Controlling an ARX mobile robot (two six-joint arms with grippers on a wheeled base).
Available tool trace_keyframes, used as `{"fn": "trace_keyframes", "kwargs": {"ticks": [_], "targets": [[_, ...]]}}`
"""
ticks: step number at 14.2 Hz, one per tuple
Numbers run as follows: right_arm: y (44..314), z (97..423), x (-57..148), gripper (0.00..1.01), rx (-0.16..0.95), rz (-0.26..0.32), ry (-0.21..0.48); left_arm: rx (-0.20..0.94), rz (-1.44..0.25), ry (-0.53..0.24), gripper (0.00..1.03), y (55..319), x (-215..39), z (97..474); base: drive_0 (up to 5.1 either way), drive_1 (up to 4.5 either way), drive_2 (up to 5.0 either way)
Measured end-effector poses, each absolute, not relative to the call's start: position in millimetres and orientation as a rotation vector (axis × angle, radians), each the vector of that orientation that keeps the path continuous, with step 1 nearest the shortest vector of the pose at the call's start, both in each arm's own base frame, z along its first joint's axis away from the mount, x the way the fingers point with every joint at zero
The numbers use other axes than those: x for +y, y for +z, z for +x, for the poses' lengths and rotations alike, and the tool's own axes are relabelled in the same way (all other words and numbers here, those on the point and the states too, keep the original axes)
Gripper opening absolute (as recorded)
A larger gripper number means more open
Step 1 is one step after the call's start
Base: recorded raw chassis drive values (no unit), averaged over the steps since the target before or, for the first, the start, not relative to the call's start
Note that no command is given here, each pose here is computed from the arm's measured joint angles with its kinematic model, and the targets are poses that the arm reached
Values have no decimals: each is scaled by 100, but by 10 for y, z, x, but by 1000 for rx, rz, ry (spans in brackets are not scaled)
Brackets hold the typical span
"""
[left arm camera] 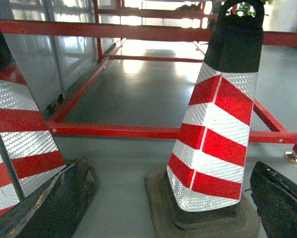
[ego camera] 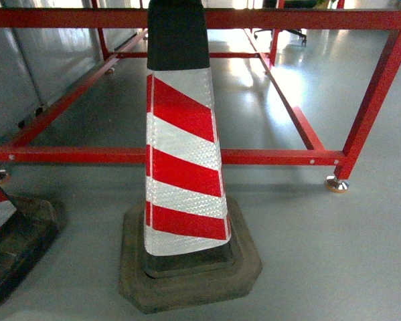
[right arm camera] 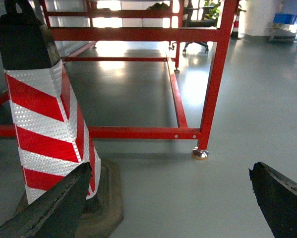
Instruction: Pick blue part to blue bin on bottom shelf
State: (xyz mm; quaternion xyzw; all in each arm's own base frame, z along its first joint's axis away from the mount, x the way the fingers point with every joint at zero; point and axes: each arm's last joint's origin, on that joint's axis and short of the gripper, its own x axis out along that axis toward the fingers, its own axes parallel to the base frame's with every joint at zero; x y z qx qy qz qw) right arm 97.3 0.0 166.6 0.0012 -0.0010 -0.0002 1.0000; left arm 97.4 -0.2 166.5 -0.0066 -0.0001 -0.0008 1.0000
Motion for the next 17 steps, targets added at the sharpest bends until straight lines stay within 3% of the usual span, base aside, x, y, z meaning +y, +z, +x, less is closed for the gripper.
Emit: {"fn": "trace_keyframes", "kwargs": {"ticks": [17], "targets": [[1666, 973, 0, 98, -2, 2, 0, 0, -13, -2, 98, 1665, -2, 974, 0, 0, 0]]}}
